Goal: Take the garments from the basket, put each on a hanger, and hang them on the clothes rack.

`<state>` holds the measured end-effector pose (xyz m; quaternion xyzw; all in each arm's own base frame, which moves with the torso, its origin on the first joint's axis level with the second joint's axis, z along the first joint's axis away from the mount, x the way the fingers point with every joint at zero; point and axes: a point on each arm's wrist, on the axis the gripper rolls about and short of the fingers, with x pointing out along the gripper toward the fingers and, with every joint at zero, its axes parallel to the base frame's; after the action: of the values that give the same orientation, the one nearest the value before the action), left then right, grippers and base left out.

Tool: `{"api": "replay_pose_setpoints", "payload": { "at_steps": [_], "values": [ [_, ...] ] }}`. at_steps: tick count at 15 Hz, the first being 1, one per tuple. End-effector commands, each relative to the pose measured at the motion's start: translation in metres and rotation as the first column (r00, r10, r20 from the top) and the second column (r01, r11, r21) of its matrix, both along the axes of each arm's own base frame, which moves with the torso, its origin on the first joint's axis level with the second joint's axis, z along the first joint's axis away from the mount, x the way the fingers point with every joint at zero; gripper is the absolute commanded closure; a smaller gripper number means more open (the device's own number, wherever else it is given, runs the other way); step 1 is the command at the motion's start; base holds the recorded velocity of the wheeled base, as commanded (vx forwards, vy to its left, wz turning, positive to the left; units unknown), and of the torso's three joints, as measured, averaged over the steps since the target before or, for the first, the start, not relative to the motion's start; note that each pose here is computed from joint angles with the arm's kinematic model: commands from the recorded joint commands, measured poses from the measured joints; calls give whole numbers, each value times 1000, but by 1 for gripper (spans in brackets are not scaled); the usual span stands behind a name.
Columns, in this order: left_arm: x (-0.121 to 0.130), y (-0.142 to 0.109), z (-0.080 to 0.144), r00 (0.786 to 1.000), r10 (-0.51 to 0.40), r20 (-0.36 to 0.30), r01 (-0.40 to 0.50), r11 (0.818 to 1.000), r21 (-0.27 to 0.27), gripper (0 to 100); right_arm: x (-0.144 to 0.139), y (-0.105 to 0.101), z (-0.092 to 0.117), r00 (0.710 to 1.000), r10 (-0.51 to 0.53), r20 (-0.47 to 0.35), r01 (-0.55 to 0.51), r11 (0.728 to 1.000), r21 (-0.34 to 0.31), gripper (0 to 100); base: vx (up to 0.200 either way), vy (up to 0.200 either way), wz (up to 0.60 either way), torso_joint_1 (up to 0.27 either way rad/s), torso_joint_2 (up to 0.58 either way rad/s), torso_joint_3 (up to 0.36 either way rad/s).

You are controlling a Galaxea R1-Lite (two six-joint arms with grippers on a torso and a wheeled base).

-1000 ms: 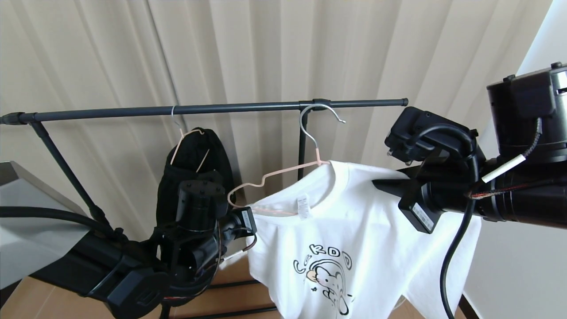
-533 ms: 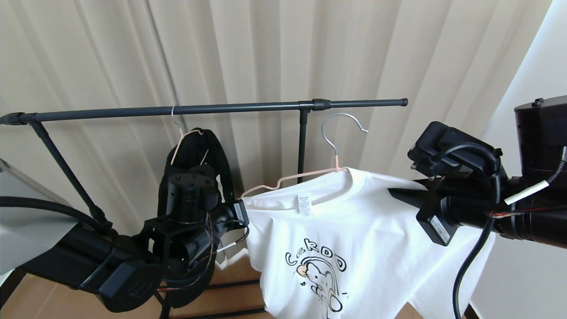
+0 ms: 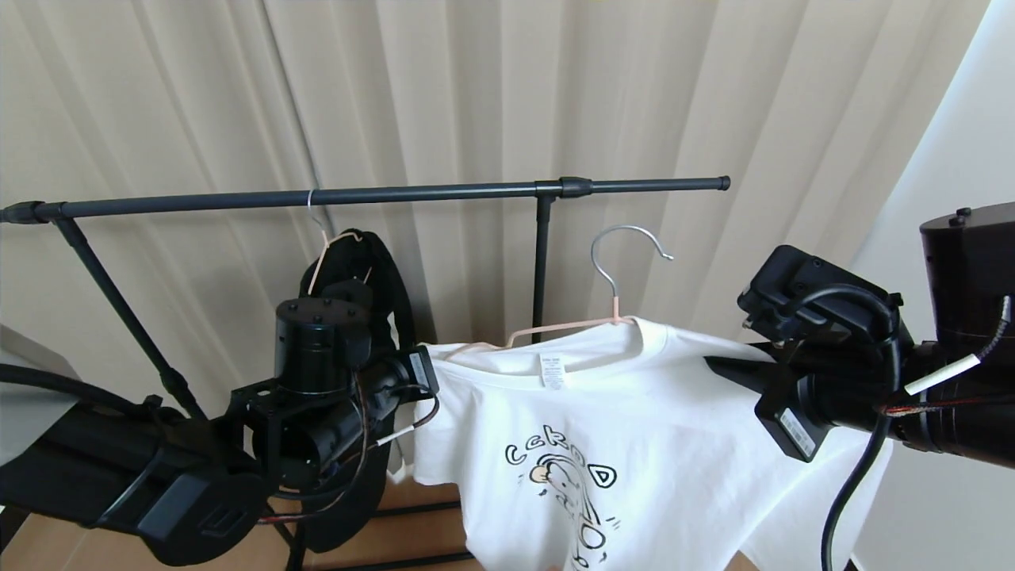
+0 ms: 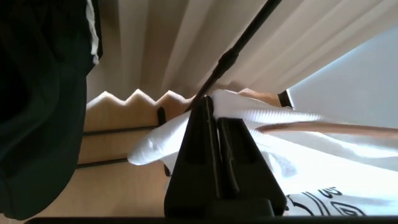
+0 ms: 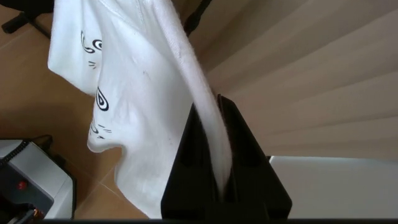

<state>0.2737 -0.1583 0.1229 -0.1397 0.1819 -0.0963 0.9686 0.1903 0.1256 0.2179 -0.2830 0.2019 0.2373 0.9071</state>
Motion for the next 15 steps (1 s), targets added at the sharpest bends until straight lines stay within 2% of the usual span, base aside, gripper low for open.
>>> {"api": "replay_pose_setpoints", "payload": {
  "at_steps": [1, 4, 7, 10, 13, 15],
  "values": [
    [-15, -5, 15, 999, -39, 37, 40, 999, -24, 100, 6, 6, -12, 1000, -9, -16, 9, 1000, 24, 100, 0, 0, 0, 0, 0, 0],
    [-29, -14, 15, 995, -95, 39, 95, 995, -8, 100, 4, 13, -23, 1000, -1, -19, 3, 998, 65, 100, 0, 0, 0, 0, 0, 0],
    [-33, -15, 16, 994, -105, 41, 105, 994, 0, 100, -1, 16, -33, 998, 5, -62, 0, 997, 77, 100, 0, 0, 0, 0, 0, 0],
    [-41, -21, 18, 989, -137, 48, 137, 991, -4, 100, 1, 23, -41, 997, 2, -71, 7, 991, 132, 100, 0, 0, 0, 0, 0, 0],
    [-46, -21, 19, 987, -152, 47, 152, 988, -4, 100, -2, 25, -49, 994, 56, -91, -41, 985, 166, 100, 0, 0, 0, 0, 0, 0],
    [-45, -20, 18, 987, -152, 50, 151, 988, 18, 100, -7, 22, -48, 985, 133, -114, -107, 973, 206, 100, 0, 0, 0, 0, 0, 0]
  ]
}}
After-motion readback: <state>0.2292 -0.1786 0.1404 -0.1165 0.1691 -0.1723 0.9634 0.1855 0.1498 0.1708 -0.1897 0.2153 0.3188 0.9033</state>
